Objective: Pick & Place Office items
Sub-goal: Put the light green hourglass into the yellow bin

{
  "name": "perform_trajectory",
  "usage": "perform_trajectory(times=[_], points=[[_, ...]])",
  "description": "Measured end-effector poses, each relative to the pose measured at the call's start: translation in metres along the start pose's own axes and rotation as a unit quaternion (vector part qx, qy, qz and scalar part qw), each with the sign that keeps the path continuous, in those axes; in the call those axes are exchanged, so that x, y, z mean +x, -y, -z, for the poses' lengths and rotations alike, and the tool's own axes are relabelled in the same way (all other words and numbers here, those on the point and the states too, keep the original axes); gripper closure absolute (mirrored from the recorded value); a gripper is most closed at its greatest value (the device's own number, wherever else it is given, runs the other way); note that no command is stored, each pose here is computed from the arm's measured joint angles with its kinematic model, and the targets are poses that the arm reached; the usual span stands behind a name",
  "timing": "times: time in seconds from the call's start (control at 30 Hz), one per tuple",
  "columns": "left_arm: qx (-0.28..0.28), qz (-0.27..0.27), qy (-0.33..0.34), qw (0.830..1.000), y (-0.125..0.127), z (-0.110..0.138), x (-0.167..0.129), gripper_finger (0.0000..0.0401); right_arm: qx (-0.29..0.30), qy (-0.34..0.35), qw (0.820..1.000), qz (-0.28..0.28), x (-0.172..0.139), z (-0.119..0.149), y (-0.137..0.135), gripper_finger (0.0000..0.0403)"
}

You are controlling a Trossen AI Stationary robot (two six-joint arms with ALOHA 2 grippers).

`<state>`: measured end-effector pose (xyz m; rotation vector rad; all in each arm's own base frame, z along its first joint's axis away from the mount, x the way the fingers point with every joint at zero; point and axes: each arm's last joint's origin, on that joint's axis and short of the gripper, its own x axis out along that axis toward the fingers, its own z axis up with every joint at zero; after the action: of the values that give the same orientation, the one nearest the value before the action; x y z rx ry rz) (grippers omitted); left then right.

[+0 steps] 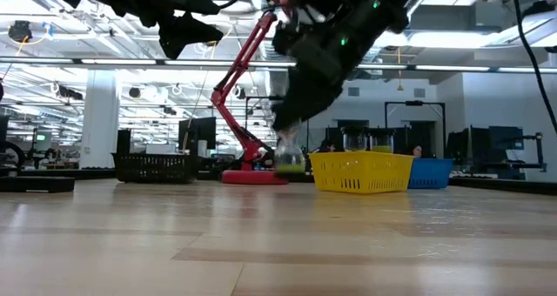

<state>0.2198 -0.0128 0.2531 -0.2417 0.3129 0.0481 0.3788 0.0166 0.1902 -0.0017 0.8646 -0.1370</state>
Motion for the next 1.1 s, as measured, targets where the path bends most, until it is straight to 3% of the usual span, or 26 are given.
perform_trajectory(times=[0.3,0.67,0.87,1.1], points=[[0.0,0.0,-0.001,1.0,0.0,0.0,0.0,0.0192,0.034,0.023,0.998,0.048,-0.055,-0.011,0.009,0.0211],[0.0,0.0,-0.001,1.0,0.0,0.0,0.0,0.0192,0.077,0.002,0.99,0.119,-0.118,-0.001,0.02,0.0205],[0.0,0.0,-0.001,1.0,0.0,0.0,0.0,0.0192,0.101,-0.026,0.987,0.12,-0.107,0.011,0.01,0.0211],[0.0,0.0,0.0,1.0,0.0,0.0,0.0,0.0192,0.092,-0.065,0.978,0.176,-0.068,0.026,0.004,0.0203]])
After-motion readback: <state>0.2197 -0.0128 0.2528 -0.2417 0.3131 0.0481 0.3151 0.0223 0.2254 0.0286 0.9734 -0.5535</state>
